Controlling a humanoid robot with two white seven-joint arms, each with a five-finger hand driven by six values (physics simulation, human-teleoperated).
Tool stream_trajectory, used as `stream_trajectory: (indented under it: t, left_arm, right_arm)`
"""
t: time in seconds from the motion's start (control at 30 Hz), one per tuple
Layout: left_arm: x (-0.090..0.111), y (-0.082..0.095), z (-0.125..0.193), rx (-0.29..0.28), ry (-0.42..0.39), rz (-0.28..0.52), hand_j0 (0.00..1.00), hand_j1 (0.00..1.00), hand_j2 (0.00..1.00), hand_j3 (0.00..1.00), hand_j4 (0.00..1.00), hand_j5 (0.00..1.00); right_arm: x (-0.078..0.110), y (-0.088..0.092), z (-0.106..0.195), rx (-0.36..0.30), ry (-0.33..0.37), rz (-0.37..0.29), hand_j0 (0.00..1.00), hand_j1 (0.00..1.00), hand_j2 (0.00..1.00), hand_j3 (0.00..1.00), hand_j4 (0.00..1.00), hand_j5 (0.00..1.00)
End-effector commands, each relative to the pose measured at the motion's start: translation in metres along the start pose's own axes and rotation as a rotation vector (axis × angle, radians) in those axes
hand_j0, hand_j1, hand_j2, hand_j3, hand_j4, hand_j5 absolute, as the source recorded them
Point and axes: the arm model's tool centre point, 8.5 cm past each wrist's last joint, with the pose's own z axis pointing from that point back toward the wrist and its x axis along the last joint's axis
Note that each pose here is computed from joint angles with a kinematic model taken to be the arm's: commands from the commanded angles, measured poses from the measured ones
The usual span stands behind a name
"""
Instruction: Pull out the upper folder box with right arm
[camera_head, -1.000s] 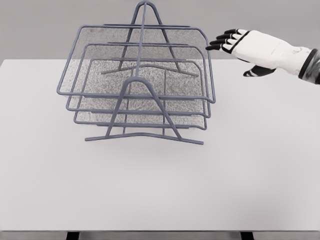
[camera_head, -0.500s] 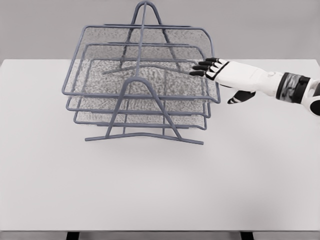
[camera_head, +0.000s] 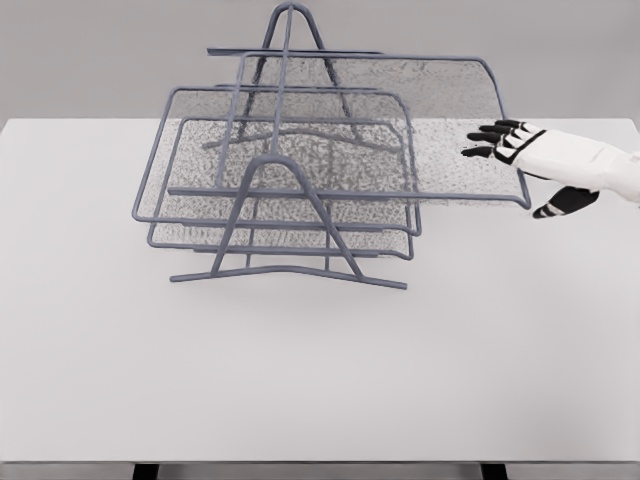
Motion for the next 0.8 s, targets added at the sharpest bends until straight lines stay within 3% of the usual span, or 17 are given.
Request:
stream_trajectory:
  t: [0.0, 0.2, 0.47, 0.57, 0.6, 0.7, 0.73, 0.77]
  left_arm:
    - [-0.001, 0.001, 0.0, 0.002, 0.002, -0.001, 1.0, 1.0, 1.0, 1.0, 1.0, 1.0]
    - [-0.001, 0.001, 0.0, 0.002, 0.002, -0.002, 1.0, 1.0, 1.0, 1.0, 1.0, 1.0]
    - [-0.001, 0.001, 0.0, 0.0, 0.002, -0.001, 1.0, 1.0, 1.0, 1.0, 1.0, 1.0]
    - [-0.001, 0.001, 0.0, 0.002, 0.002, -0.001, 1.0, 1.0, 1.0, 1.0, 1.0, 1.0]
    - [-0.001, 0.001, 0.0, 0.0, 0.002, -0.001, 1.0, 1.0, 1.0, 1.0, 1.0, 1.0]
    - [-0.001, 0.001, 0.0, 0.0, 0.002, -0.001, 1.0, 1.0, 1.0, 1.0, 1.0, 1.0]
    - [-0.001, 0.001, 0.0, 0.002, 0.002, -0.001, 1.0, 1.0, 1.0, 1.0, 1.0, 1.0]
    - [-0.001, 0.001, 0.0, 0.0, 0.002, -0.001, 1.0, 1.0, 1.0, 1.0, 1.0, 1.0]
  right_arm:
    - [-0.024, 0.009, 0.021, 0.145, 0.138, 0.166, 1.0, 1.0, 1.0, 1.0, 1.0, 1.0]
    - [-0.051, 0.011, 0.064, 0.151, 0.237, 0.11, 1.0, 1.0, 1.0, 1.0, 1.0, 1.0]
    - [-0.063, -0.009, 0.098, 0.126, 0.312, 0.132, 1.0, 1.0, 1.0, 1.0, 1.0, 1.0]
    - [-0.047, -0.046, 0.103, -0.076, 0.206, 0.048, 1.0, 1.0, 1.0, 1.0, 1.0, 1.0]
    - [-0.039, -0.054, 0.1, -0.106, 0.171, 0.048, 1.0, 1.0, 1.0, 1.0, 1.0, 1.0]
    - [0.018, -0.096, 0.09, -0.171, 0.0, 0.163, 1.0, 1.0, 1.0, 1.0, 1.0, 1.0]
    - [0.034, -0.095, 0.08, -0.165, -0.059, 0.173, 1.0, 1.0, 1.0, 1.0, 1.0, 1.0]
    - [0.037, -0.086, 0.07, -0.148, -0.096, 0.141, 1.0, 1.0, 1.0, 1.0, 1.0, 1.0]
